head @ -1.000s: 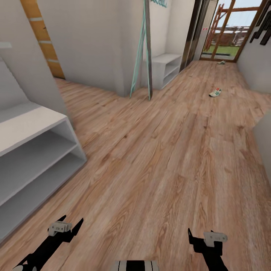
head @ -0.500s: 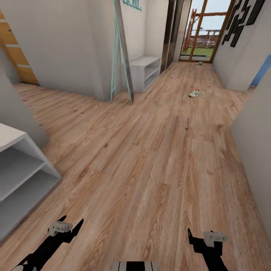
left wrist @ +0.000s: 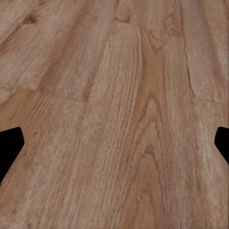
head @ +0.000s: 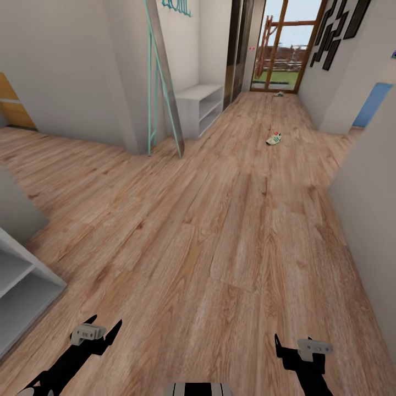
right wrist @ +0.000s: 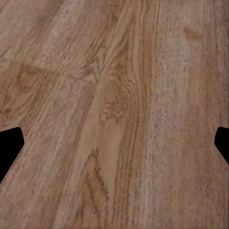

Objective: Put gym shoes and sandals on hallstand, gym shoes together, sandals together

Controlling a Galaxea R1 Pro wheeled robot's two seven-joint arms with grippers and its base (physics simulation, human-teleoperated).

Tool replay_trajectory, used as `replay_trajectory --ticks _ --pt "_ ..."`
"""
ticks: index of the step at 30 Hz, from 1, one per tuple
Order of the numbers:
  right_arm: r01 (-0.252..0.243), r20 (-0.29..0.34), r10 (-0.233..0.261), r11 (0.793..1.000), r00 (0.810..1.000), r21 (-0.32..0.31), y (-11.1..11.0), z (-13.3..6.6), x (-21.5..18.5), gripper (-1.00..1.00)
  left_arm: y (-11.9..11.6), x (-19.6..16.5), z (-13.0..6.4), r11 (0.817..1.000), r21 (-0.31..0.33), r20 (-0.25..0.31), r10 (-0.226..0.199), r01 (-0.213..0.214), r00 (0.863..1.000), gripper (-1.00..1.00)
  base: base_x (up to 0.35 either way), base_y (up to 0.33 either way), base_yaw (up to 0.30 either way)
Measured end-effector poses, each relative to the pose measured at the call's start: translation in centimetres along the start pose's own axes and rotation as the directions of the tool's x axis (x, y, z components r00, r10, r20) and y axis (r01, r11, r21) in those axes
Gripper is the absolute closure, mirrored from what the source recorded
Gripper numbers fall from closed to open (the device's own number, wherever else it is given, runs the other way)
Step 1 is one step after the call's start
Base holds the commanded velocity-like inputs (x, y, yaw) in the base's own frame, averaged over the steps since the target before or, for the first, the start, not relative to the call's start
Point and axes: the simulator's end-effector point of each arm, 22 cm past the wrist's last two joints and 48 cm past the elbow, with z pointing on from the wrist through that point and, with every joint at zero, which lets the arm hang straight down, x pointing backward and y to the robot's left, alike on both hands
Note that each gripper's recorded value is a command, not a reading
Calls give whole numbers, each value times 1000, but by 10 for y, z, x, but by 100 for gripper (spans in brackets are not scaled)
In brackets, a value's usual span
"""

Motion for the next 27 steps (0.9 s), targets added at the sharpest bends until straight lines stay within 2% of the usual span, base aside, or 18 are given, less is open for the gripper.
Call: replay_trajectory --ticks 27 --pt "1 -1 -1 1000 1000 -3 1 -1 1 -100 0 0 0 1000 0 0 2 -2 1000 -100 323 -3 -5"
